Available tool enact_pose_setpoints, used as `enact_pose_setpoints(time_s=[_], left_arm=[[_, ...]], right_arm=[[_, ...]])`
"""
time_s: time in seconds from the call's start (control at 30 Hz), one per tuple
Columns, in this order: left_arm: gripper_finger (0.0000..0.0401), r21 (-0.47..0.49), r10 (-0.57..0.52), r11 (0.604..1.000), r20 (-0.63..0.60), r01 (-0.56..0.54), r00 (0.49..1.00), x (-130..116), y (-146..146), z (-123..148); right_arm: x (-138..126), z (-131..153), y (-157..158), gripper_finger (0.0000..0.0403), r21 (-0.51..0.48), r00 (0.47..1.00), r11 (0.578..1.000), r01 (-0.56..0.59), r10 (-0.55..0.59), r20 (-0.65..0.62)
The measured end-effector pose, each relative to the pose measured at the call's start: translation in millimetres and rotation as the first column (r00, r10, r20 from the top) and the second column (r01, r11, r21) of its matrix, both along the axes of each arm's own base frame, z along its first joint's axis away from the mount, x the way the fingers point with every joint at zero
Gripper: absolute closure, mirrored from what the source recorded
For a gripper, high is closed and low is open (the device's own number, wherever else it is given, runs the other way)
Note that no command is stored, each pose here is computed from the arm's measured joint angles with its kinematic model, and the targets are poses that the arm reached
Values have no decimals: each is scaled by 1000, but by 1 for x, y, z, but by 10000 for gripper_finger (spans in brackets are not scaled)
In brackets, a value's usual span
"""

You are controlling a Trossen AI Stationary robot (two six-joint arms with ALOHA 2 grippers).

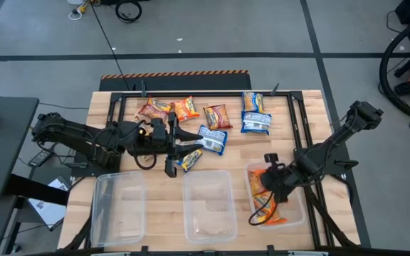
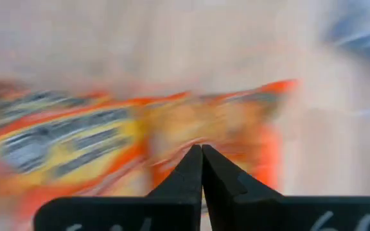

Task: Sort Maruchan noodles
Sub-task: Adjust the orange noodle pack on the right transparent bin

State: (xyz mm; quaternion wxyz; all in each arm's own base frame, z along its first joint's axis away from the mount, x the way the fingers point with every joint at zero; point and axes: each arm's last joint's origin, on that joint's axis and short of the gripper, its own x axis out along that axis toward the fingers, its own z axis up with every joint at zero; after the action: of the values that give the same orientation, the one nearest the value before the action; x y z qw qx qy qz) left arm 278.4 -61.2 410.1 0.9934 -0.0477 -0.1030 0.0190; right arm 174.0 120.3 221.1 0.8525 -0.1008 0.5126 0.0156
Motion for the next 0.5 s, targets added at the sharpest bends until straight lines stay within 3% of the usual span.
enact_pose_setpoints(time_s=[0.17,0.37,0.5], left_arm=[[284,-6,-6,1000,0,6,1000,0,-1,0],[284,-7,-8,1000,0,8,1000,0,-2,0],[284,-8,-9,1000,0,9,1000,0,-2,0]], right_arm=[[1,-8,0,337,-152,1000,988,26,-24,17],[0,-20,7,298,-250,999,968,15,-22,-23],[-8,-23,4,293,-292,993,954,69,-93,-69]])
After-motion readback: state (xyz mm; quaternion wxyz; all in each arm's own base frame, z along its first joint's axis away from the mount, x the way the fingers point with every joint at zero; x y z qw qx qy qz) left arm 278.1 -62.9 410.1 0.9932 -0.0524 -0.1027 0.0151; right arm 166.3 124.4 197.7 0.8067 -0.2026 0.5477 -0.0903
